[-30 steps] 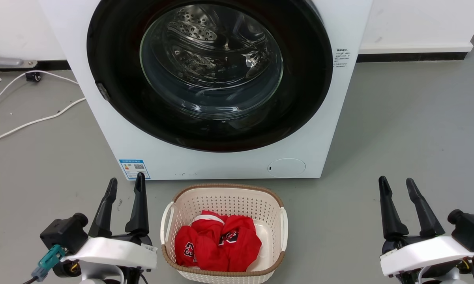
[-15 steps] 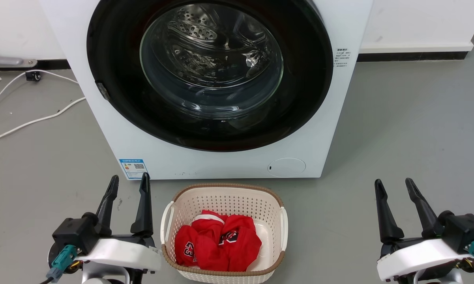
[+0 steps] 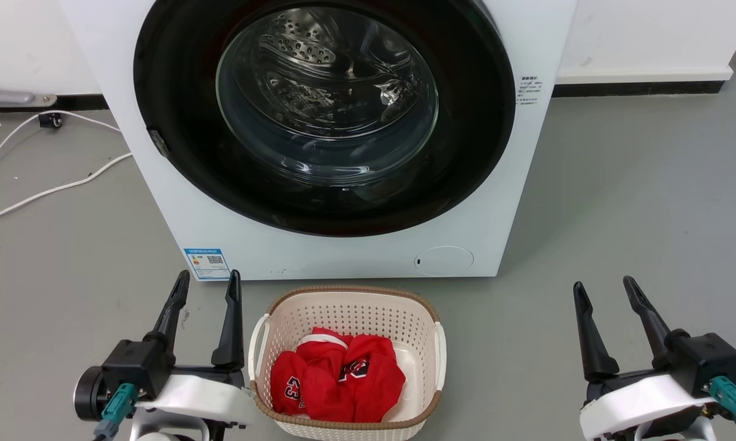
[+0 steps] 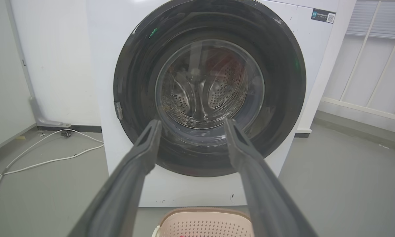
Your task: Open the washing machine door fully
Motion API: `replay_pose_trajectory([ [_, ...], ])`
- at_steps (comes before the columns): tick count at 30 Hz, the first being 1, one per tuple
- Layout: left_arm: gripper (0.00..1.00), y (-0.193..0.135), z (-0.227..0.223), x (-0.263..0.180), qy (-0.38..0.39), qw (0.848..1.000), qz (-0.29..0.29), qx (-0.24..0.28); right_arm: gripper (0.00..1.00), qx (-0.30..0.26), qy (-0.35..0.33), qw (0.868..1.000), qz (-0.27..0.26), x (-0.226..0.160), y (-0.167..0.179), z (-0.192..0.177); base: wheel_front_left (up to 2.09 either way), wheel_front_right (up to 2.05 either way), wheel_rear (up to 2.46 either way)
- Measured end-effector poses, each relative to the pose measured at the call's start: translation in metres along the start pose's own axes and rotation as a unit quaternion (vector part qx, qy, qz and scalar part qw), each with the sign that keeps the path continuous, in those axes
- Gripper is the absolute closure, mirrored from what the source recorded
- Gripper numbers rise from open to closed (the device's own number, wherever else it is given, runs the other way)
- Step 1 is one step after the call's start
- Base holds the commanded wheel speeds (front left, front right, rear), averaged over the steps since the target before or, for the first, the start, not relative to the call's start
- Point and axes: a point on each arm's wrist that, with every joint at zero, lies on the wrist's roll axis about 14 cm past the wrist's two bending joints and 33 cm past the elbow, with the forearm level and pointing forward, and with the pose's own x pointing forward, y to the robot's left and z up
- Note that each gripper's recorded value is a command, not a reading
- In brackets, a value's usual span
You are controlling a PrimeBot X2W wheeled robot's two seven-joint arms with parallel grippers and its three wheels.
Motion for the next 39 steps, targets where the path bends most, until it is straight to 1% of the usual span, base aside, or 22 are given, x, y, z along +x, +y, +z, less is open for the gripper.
replay_pose_trajectory([
  [18, 0.0, -0.006, -0.001, -0.002, -0.004, 0.999, -0.014, 0.05, 0.0, -0.038, -0.006, 0.999, 0.006, -0.003, 0.003, 0.0, 0.0, 0.0, 0.0],
  [28, 0.0, -0.004, -0.004, -0.003, 0.001, 0.999, -0.011, 0.049, 0.0, -0.029, -0.003, 1.0, 0.006, -0.004, 0.003, -0.004, 0.0, 0.0, 0.0],
  [29, 0.0, -0.004, -0.005, -0.003, 0.001, 0.999, -0.011, 0.048, 0.03, -0.026, -0.002, 1.0, 0.005, -0.004, 0.003, -0.005, 0.0, 0.0, 0.0],
  [30, 0.0, -0.004, -0.005, -0.003, 0.002, 0.999, -0.011, 0.048, 0.61, -0.023, -0.001, 1.0, 0.004, -0.004, 0.002, -0.005, 0.0, 0.0, 0.0],
  [31, 0.0, -0.004, -0.006, -0.003, 0.003, 0.999, -0.01, 0.048, 0.96, -0.02, 0.0, 1.0, 0.004, -0.004, 0.002, -0.006, 0.0, 0.0, 0.0],
  [32, 0.0, -0.004, -0.006, -0.003, 0.003, 0.999, -0.01, 0.047, 1.0, -0.019, 0.001, 1.0, 0.004, -0.004, 0.002, -0.006, 0.0, 0.0, 0.0],
  [37, 0.0, -0.004, -0.008, -0.004, 0.005, 0.999, -0.01, 0.047, 1.0, -0.006, 0.003, 1.0, 0.002, -0.004, 0.002, -0.009, 0.0, 0.0, 0.0],
  [39, 0.0, -0.004, -0.008, -0.003, 0.006, 0.999, -0.009, 0.046, 1.0, 0.023, -0.006, 1.0, -0.004, -0.005, 0.0, -0.006, 0.0, 0.0, 0.0],
])
